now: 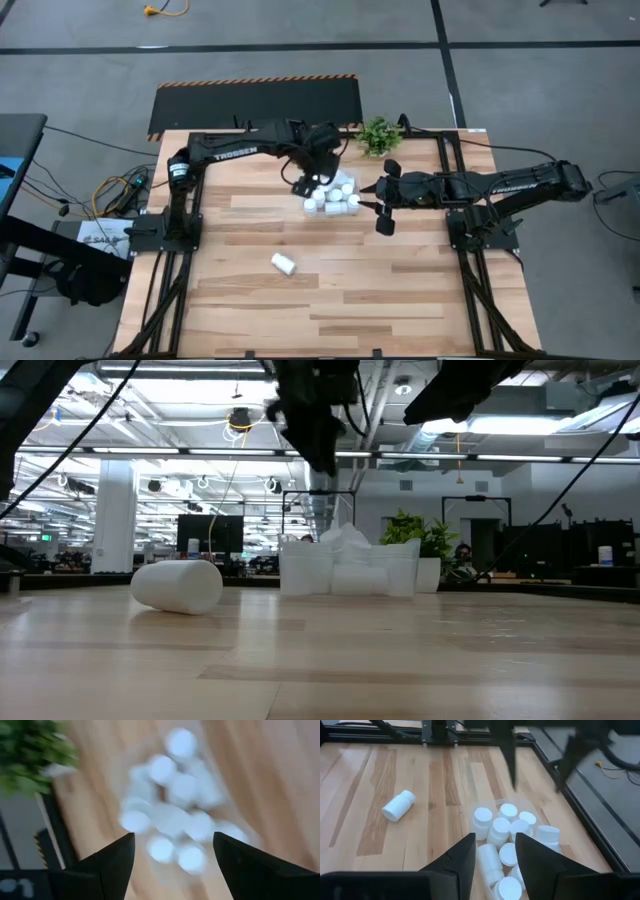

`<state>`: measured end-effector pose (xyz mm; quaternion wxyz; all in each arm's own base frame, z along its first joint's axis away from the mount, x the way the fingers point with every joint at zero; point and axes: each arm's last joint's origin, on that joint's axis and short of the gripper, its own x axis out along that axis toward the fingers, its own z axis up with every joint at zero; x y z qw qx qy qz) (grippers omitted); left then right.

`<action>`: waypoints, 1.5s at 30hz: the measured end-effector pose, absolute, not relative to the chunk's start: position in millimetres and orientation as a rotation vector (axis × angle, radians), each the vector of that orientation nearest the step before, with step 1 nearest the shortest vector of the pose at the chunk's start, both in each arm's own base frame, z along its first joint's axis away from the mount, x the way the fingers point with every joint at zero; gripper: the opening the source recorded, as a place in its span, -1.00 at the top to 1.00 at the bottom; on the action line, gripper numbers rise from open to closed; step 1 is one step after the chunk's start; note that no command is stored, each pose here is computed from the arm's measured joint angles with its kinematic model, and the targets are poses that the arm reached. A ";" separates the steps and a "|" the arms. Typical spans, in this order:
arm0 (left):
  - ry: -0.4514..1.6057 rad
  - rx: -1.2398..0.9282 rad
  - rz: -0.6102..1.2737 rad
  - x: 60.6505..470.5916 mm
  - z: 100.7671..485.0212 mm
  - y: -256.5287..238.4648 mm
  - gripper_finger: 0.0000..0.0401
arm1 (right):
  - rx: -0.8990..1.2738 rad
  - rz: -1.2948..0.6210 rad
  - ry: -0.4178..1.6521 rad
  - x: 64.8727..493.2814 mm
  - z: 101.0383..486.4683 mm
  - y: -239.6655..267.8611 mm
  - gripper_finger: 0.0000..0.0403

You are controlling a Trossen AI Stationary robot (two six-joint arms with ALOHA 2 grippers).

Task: Pick and place pill bottles into a basket
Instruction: Put the white medicine bottle into the transparent bin

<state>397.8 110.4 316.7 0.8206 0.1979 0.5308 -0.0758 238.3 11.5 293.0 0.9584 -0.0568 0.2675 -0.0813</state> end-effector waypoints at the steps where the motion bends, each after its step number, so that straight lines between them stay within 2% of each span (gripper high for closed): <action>1: 1.165 0.421 -0.180 394.4 321.4 104.6 -0.29 | -0.117 -0.160 0.543 238.3 292.9 12.7 0.35; 8: 1.277 0.315 -0.246 369.0 341.8 68.8 -0.29 | -0.130 -0.116 0.557 236.7 291.5 22.5 0.35; 12: 1.398 0.161 -0.278 350.3 346.9 53.2 -0.29 | -0.139 -0.093 0.564 235.6 290.8 28.0 0.35; 17: 1.332 -0.031 -0.311 333.0 367.7 31.0 -0.29 | -0.145 -0.066 0.558 235.0 291.1 34.4 0.35; 22: 1.256 -0.056 -0.312 307.9 396.2 6.0 -0.29 | -0.148 -0.045 0.540 235.0 292.5 39.9 0.35; 33: 1.013 0.069 -0.227 219.5 461.6 -8.7 -0.29 | 0.088 -0.095 0.441 238.9 300.3 42.1 0.35; 38: 0.880 0.168 -0.267 174.6 483.3 -7.9 -0.29 | 0.208 -0.136 0.430 239.1 300.4 41.3 0.35; 41: 0.803 0.198 -0.312 149.0 491.5 -8.4 -0.29 | 0.284 -0.193 0.413 239.2 300.7 39.7 0.35; 45: 0.748 0.235 -0.349 116.5 483.9 -8.5 -0.29 | 0.368 -0.287 0.380 239.0 301.0 37.5 0.35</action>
